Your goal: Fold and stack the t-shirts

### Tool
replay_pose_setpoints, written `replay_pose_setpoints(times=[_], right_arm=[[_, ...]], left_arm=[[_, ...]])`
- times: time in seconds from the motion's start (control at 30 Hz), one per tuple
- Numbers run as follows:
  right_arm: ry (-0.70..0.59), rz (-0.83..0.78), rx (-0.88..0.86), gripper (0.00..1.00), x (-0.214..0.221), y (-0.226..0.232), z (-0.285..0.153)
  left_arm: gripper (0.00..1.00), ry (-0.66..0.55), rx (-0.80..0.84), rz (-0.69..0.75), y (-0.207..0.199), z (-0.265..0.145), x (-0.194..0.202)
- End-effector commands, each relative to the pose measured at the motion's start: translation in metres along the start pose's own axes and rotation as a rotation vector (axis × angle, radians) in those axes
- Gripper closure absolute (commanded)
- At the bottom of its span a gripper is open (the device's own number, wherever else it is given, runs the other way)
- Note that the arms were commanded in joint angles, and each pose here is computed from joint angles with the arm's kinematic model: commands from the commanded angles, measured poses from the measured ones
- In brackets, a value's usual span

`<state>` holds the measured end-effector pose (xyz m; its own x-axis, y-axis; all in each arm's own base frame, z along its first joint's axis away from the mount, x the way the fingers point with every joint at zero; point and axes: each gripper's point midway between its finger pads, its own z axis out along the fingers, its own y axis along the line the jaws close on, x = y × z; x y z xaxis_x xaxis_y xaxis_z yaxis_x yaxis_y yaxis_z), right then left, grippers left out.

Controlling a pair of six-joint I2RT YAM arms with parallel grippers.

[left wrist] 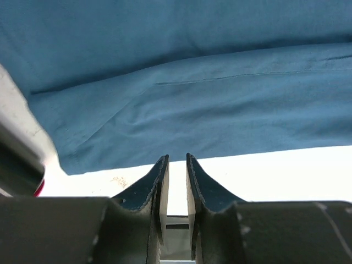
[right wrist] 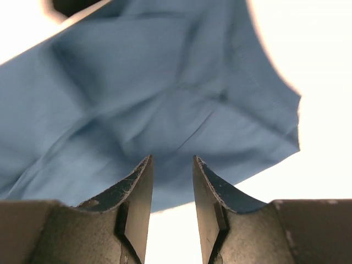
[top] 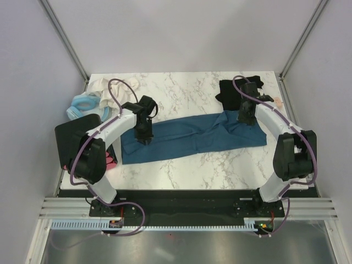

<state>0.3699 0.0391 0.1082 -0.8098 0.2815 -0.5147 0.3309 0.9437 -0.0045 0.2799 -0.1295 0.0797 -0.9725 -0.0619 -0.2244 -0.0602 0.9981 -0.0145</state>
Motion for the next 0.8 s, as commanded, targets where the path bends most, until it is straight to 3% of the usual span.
replay_pose_setpoints(times=[0.0,0.13,0.23,0.77], right_arm=[[-0.017,0.028,0.031,0.56,-0.023,-0.017,0.033],[-0.060,0.036,-0.025,0.40,-0.042,-0.010,0.040],[-0.051,0.013,-0.020,0.43,-0.043,-0.008,0.049],[0.005,-0.022,-0.098,0.37,-0.032,0.000,0.080]], left_arm=[[0.74,0.007,0.059,0.077,-0.017,0.010,-0.003],[0.74,-0.004,0.065,0.085,-0.022,0.009,-0.012],[0.74,0.003,0.059,0.092,-0.023,0.013,-0.013],[0.75,0.035,0.048,0.091,-0.020,0.019,-0.004]])
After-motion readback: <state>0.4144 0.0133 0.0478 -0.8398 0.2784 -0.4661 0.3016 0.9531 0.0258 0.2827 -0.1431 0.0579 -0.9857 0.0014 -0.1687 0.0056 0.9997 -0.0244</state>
